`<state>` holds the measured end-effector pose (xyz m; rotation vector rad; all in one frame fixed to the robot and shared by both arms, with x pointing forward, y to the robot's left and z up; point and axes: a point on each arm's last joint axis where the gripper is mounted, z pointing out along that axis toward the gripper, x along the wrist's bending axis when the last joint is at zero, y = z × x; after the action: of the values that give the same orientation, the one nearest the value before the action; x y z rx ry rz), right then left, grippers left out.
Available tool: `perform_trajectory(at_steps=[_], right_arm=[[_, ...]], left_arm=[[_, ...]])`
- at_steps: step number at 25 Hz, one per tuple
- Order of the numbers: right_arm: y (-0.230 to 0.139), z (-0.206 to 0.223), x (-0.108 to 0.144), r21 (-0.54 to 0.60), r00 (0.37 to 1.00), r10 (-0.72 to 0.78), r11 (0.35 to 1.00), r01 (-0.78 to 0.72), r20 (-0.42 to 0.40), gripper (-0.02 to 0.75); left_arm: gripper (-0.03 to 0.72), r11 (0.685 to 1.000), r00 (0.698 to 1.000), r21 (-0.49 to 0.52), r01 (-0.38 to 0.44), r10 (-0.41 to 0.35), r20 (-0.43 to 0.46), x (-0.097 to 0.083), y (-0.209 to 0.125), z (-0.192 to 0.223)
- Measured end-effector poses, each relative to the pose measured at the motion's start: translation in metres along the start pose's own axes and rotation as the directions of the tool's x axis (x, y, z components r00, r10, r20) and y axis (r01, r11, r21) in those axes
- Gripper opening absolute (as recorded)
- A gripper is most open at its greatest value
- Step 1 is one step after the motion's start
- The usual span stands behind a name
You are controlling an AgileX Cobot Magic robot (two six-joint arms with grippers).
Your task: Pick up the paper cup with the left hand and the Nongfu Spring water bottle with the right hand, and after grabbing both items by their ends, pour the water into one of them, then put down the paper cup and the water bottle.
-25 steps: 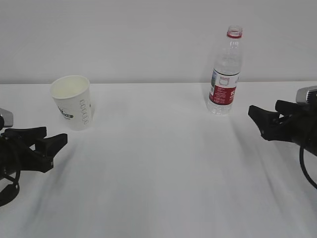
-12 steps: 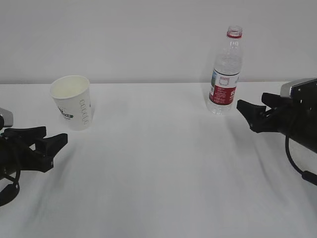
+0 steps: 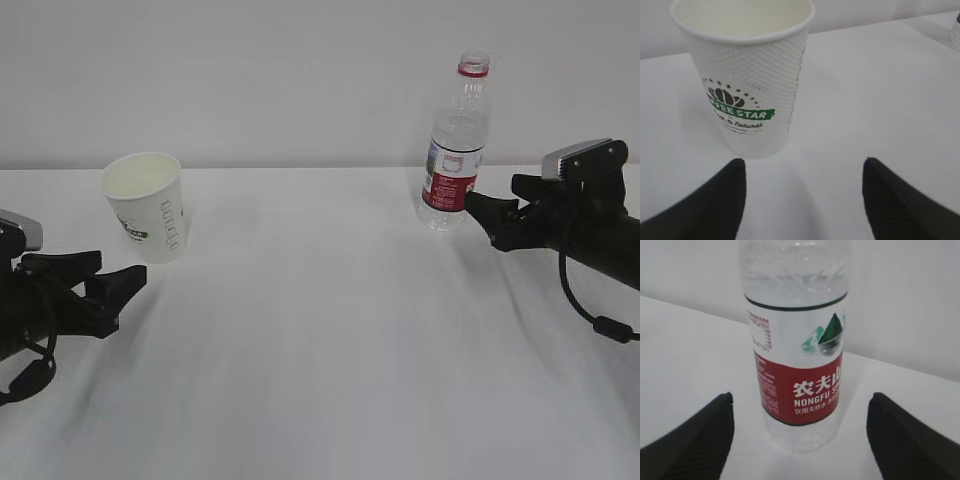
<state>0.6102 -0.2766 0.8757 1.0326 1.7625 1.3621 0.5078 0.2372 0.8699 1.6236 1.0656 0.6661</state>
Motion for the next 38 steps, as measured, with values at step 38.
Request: perform_trajectory(at_steps=[38], right_arm=[[-0.005,0.070,0.000,-0.002,0.995,0.083,0.997,-0.083,-0.061,0.674]], left_arm=[[0.578,1.000,1.000,-0.004,0.000,0.000,-0.002,0.002,0.000,0.004]])
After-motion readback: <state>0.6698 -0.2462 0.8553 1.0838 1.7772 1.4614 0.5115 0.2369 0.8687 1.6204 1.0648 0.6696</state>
